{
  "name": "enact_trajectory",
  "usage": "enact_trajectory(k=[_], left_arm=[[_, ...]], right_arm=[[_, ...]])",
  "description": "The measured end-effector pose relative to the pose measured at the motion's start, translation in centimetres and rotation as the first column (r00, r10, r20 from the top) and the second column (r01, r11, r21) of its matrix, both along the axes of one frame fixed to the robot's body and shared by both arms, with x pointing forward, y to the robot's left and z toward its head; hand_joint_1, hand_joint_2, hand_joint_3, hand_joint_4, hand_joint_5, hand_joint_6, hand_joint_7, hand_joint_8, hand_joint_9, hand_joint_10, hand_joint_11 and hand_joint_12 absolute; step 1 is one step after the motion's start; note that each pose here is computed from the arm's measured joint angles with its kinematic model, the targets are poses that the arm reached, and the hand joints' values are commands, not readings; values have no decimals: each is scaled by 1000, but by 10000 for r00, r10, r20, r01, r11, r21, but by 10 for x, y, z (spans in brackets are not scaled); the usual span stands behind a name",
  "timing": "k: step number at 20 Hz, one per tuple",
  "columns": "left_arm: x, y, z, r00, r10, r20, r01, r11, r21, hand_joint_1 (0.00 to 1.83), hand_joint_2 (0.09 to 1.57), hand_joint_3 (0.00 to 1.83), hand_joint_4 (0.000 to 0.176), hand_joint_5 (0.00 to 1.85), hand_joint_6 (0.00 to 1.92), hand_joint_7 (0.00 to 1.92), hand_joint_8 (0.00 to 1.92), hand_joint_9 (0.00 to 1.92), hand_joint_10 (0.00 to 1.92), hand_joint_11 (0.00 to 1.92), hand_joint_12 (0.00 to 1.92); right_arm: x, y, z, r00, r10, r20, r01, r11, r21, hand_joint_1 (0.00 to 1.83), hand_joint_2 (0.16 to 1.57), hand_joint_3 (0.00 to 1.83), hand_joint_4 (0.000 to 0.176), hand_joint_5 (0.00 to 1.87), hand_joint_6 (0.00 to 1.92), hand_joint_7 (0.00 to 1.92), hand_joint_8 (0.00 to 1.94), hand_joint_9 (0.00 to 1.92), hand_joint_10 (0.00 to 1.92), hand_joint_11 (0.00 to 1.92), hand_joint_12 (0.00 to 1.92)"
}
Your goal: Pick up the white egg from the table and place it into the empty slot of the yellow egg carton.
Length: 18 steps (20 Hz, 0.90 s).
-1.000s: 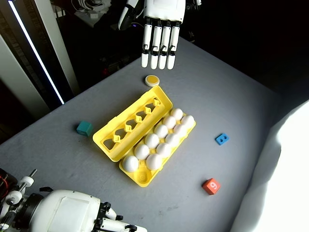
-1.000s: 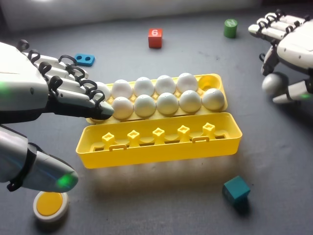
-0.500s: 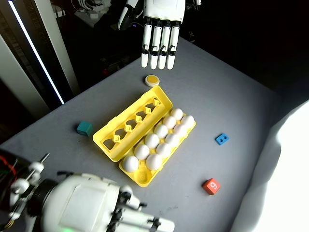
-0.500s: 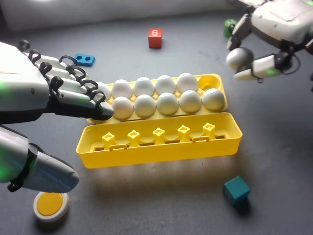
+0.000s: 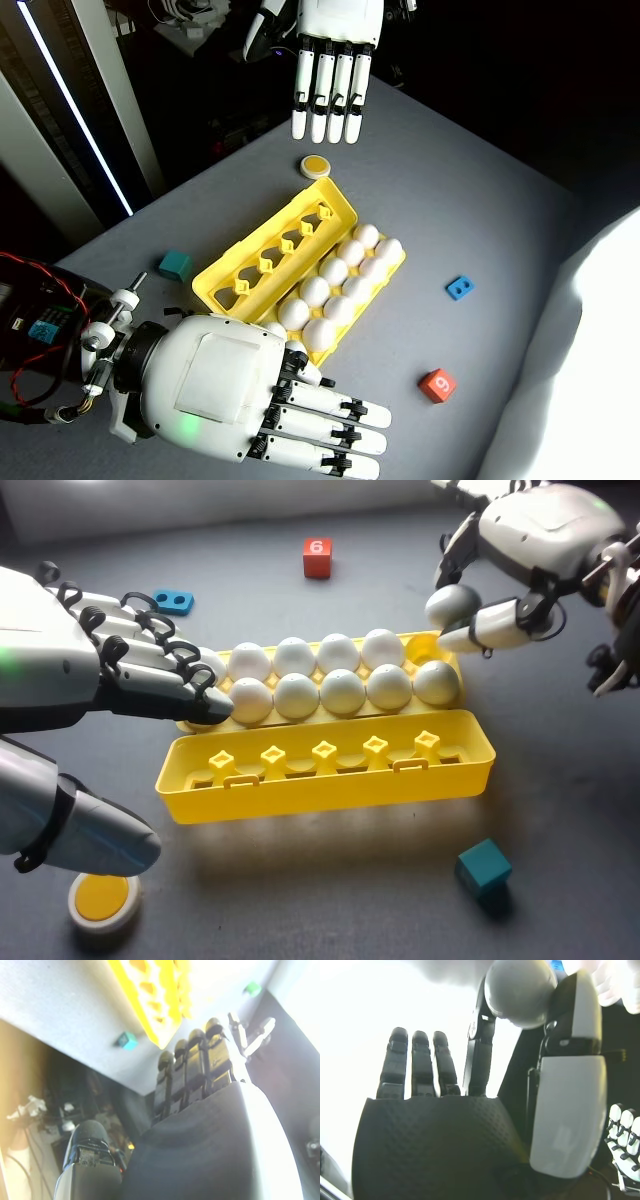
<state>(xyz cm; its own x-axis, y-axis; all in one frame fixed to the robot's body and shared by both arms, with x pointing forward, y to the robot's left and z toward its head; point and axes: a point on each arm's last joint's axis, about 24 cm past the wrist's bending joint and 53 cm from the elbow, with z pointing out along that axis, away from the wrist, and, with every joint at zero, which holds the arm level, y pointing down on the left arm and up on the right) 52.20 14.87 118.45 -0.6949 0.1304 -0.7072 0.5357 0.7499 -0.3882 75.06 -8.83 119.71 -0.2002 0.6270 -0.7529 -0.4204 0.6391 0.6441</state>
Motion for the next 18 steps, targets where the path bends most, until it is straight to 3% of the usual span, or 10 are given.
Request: enact_trajectory(k=[3, 4, 5, 6, 7, 8, 9, 11, 15, 18], left_arm=[[0, 0, 0, 10000, -2, -5, 2, 10000, -1, 0, 1141, 0, 0, 78, 0, 39, 0, 8, 0, 0, 2], [0, 0, 0, 10000, -3, -6, 3, 10000, 4, 0, 1140, 0, 0, 118, 16, 81, 16, 47, 15, 32, 15], [0, 0, 0, 10000, -2, -3, 2, 10000, 2, 0, 1140, 0, 0, 118, 16, 81, 16, 47, 15, 32, 15], [0, 0, 0, 10000, 0, -2, 0, 10000, -3, 0, 1140, 0, 0, 123, 16, 88, 18, 56, 18, 37, 17], [0, 0, 0, 10000, 0, -2, 0, 10000, -3, 0, 1139, 0, 0, 114, 9, 79, 11, 45, 10, 32, 16], [0, 0, 0, 10000, -5, -10, 5, 10000, 17, 0, 1139, 0, 0, 114, 9, 79, 11, 45, 10, 32, 16], [0, 0, 0, 10000, -6, -12, 6, 10000, 14, 0, 1141, 0, 0, 92, 0, 65, 3, 35, 4, 23, 13], [0, 0, 0, 10000, -3, -9, 3, 10000, -8, 0, 1136, 0, 0, 90, 0, 66, 3, 34, 3, 14, 10], [0, 0, 0, 10000, -4, -9, 4, 10000, 12, 0, 1147, 0, 0, 110, 3, 70, 2, 34, 3, 4, 13], [0, 0, 0, 10000, -1, -4, 1, 10000, -6, 0, 1148, 0, 0, 113, 3, 80, 5, 47, 6, 15, 12]], right_arm=[[-2, 9, -3, 9998, 120, -127, -118, 9998, 158, 1121, 1036, 2, 10, 1156, 696, 75, 2, 0, 0, 0, 0], [-3, 11, -5, 9997, 145, -175, -142, 9997, 190, 982, 992, 0, 0, 990, 356, 49, 0, 0, 0, 0, 0], [-3, 13, -6, 9995, 131, -305, -120, 9994, 334, 982, 992, 0, 0, 990, 356, 49, 0, 0, 0, 0, 0], [-4, 14, -9, 9992, 148, -382, -134, 9992, 373, 815, 994, 0, 0, 908, 152, 24, 0, 0, 0, 0, 0], [-4, 13, -12, 9987, 117, -504, -94, 9990, 446, 663, 983, 0, 41, 800, 13, 13, 0, 0, 0, 0, 0], [-5, 13, -14, 9985, 120, -541, -97, 9991, 413, 663, 983, 0, 41, 800, 13, 13, 0, 0, 0, 0, 0], [-6, 14, -17, 9982, 139, -592, -116, 9991, 399, 522, 972, 0, 73, 687, 0, 6, 0, 0, 0, 0, 0], [-7, 18, -19, 9978, 200, -628, -174, 9990, 422, 510, 953, 0, 71, 632, 0, 0, 0, 0, 0, 0, 0], [-9, 19, -24, 9974, 242, -675, -219, 9992, 342, 504, 937, 0, 91, 591, 7, 0, 0, 0, 0, 0, 0], [-8, 17, -21, 9987, 147, -498, -135, 9996, 241, 558, 914, 0, 84, 599, 9, 0, 0, 0, 0, 0, 0]])
